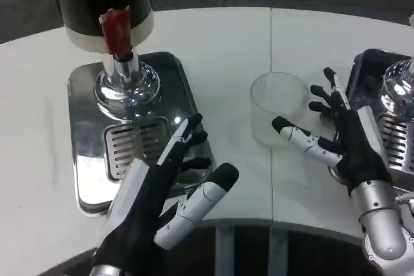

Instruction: Grasp the cup under the faucet to collect the drink, then remove the cup.

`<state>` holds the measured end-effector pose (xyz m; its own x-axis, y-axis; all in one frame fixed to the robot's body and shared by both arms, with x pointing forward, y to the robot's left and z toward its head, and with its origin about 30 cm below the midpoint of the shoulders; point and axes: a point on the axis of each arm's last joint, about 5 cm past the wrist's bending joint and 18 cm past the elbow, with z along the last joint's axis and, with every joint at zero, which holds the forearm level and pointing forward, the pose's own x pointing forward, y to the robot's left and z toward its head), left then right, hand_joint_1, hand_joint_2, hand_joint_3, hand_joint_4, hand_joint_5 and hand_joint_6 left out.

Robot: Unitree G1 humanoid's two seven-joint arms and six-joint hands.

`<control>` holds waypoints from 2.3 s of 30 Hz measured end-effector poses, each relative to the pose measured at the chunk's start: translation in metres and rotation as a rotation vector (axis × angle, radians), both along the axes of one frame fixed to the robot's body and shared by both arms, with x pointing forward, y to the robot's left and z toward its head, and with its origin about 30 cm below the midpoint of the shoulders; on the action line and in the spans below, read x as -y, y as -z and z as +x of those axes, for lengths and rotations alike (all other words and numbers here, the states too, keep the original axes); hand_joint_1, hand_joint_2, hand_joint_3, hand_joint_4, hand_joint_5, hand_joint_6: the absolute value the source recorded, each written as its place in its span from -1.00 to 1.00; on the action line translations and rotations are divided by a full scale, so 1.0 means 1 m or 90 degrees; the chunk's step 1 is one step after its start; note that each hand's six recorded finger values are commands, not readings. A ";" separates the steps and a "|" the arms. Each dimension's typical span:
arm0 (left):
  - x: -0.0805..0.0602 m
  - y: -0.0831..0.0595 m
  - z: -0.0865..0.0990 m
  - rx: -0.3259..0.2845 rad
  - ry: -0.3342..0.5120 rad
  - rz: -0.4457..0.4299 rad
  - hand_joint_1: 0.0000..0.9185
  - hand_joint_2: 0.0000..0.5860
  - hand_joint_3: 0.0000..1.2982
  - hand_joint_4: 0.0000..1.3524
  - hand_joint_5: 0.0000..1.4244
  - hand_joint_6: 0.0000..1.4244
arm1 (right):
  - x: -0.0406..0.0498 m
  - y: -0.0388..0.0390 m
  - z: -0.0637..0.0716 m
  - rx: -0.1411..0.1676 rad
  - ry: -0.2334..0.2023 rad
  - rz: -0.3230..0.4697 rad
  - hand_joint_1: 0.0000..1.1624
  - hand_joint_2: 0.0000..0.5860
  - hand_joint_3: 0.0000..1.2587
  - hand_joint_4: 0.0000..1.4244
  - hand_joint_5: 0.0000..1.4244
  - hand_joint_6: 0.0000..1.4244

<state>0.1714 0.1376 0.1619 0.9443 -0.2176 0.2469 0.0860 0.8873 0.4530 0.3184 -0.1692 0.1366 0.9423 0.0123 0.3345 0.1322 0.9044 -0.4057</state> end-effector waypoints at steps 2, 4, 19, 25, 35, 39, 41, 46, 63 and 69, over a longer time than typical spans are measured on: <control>0.000 0.000 0.000 0.000 -0.001 0.001 -1.00 -0.95 -0.87 -0.80 -0.61 -0.54 | -0.0018 -0.0015 0.002 -0.001 -0.003 0.000 -0.03 -0.46 -1.00 -0.82 -0.71 -0.76; -0.001 -0.001 0.000 0.001 -0.004 0.003 -1.00 -0.95 -0.87 -0.80 -0.61 -0.53 | -0.0037 -0.0017 0.003 -0.005 -0.005 0.000 -0.03 -0.45 -1.00 -0.82 -0.71 -0.76; -0.002 -0.002 -0.001 -0.001 -0.010 0.003 -1.00 -0.95 -0.86 -0.79 -0.61 -0.53 | -0.0096 -0.0036 0.008 -0.019 -0.016 -0.006 -0.03 -0.45 -1.00 -0.81 -0.72 -0.77; -0.003 -0.002 -0.001 -0.003 -0.015 0.004 -1.00 -0.95 -0.85 -0.79 -0.61 -0.53 | -0.0138 -0.0042 0.010 -0.022 -0.024 -0.008 -0.03 -0.45 -1.00 -0.81 -0.72 -0.77; -0.005 -0.001 -0.002 -0.009 -0.024 0.005 -1.00 -0.95 -0.84 -0.79 -0.61 -0.53 | -0.0153 -0.0059 0.011 -0.021 -0.019 -0.010 0.01 -0.42 -0.95 -0.64 -0.55 -0.67; -0.005 -0.001 -0.002 -0.009 -0.024 0.005 -1.00 -0.95 -0.84 -0.78 -0.61 -0.53 | -0.0158 -0.0062 0.012 -0.016 -0.011 -0.011 0.03 -0.41 -0.91 -0.59 -0.48 -0.61; -0.005 -0.001 -0.002 -0.009 -0.025 0.005 -1.00 -0.95 -0.84 -0.78 -0.61 -0.53 | -0.0162 -0.0060 0.012 -0.013 -0.004 -0.013 0.08 -0.39 -0.75 -0.42 -0.29 -0.43; -0.007 -0.001 -0.002 -0.008 -0.030 0.005 -1.00 -0.95 -0.84 -0.78 -0.61 -0.53 | -0.0181 -0.0055 0.011 0.002 0.019 -0.015 0.23 -0.36 -0.40 -0.14 0.02 -0.12; -0.007 -0.001 -0.002 -0.007 -0.034 0.001 -1.00 -0.93 -0.84 -0.78 -0.61 -0.53 | -0.0166 0.0001 0.006 0.062 0.063 -0.075 0.49 -0.59 0.33 0.31 0.70 0.86; -0.007 0.001 -0.001 -0.015 -0.029 -0.008 -1.00 -0.93 -0.84 -0.77 -0.61 -0.53 | -0.0096 0.0019 0.001 0.082 0.055 -0.110 0.49 -0.60 0.33 0.33 0.71 0.88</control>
